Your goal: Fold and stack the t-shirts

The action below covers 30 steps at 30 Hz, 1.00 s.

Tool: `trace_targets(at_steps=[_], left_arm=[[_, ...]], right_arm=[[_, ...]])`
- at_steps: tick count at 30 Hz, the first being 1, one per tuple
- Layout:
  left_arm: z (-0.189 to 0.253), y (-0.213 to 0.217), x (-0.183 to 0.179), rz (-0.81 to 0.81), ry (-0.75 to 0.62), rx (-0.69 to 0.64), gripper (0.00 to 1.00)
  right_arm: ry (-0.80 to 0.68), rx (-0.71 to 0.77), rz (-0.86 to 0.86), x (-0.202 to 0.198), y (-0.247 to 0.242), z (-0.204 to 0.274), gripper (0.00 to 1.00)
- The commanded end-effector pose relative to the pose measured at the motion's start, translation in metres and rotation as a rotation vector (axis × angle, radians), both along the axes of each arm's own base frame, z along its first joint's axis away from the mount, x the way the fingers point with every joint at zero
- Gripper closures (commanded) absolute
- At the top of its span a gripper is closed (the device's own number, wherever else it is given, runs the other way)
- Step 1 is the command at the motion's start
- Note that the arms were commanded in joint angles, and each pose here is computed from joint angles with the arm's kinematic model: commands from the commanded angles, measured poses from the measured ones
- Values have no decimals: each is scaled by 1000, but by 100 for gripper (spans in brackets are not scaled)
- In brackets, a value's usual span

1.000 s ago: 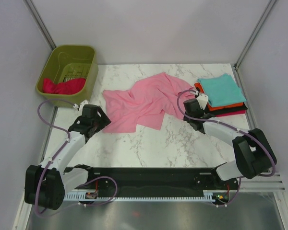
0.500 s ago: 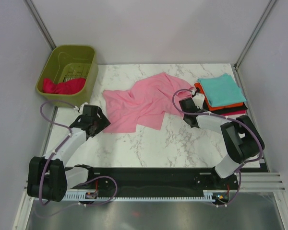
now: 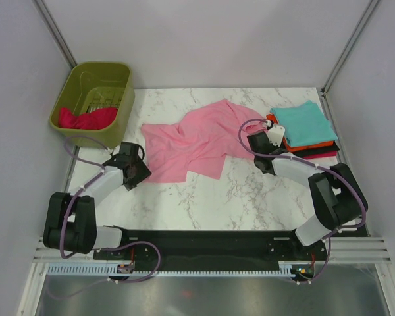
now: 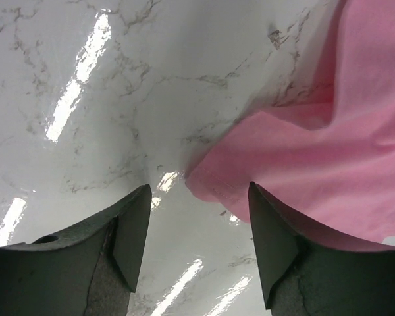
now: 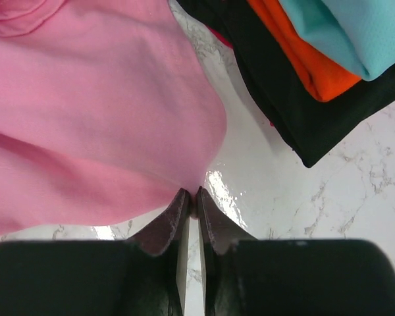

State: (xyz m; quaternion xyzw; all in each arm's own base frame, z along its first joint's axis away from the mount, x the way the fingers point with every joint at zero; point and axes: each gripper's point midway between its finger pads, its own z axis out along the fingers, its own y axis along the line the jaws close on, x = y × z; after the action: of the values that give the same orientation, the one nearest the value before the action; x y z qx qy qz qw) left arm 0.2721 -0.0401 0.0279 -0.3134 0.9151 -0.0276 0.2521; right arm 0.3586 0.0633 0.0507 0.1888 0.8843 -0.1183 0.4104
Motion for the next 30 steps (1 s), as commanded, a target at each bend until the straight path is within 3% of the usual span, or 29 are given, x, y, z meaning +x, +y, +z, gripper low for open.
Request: trace_targets(at_steps=[1,5,6,7,8,9,12,14,17,18,19,21,26,30], left_arm=[[5,3,13,41,-9,9,33],[-2,-7,16,-6,-8,-29,51],[-4,-11,16,-22,-6,-45,60],[-5,-14,18,-32,-13,-62,78],[-9,-15,17,-42,4,-61,89],[-8,-17,19,-49,4,-66,98],[0,-10,21,-33,-18,-44,98],[11,-4,19,-3,-48,-25,98],[38,12,15,83,-156,3,98],[51,22,11,125,-223,6,98],[55,27,8,150,-247,3,98],[62,37,3,208,-299,-11,98],[63,50,-6,280,-317,-16,98],[58,52,-7,296,-283,-18,98]], right_arm=[[-56,6,-27,5,-3,18,83],[-59,17,-21,4,-2,19,83],[-60,21,-18,5,-1,19,83],[-60,24,-14,5,0,19,85],[-59,27,-9,5,0,19,86],[-61,36,4,5,3,20,92],[-51,60,78,8,14,22,99],[-46,54,121,8,23,23,98],[-23,29,135,8,27,21,84],[-22,29,108,7,23,19,45],[-26,26,84,6,17,18,24],[-14,56,65,5,11,12,10],[-1,107,55,3,7,7,11],[-25,140,100,-1,12,11,17]])
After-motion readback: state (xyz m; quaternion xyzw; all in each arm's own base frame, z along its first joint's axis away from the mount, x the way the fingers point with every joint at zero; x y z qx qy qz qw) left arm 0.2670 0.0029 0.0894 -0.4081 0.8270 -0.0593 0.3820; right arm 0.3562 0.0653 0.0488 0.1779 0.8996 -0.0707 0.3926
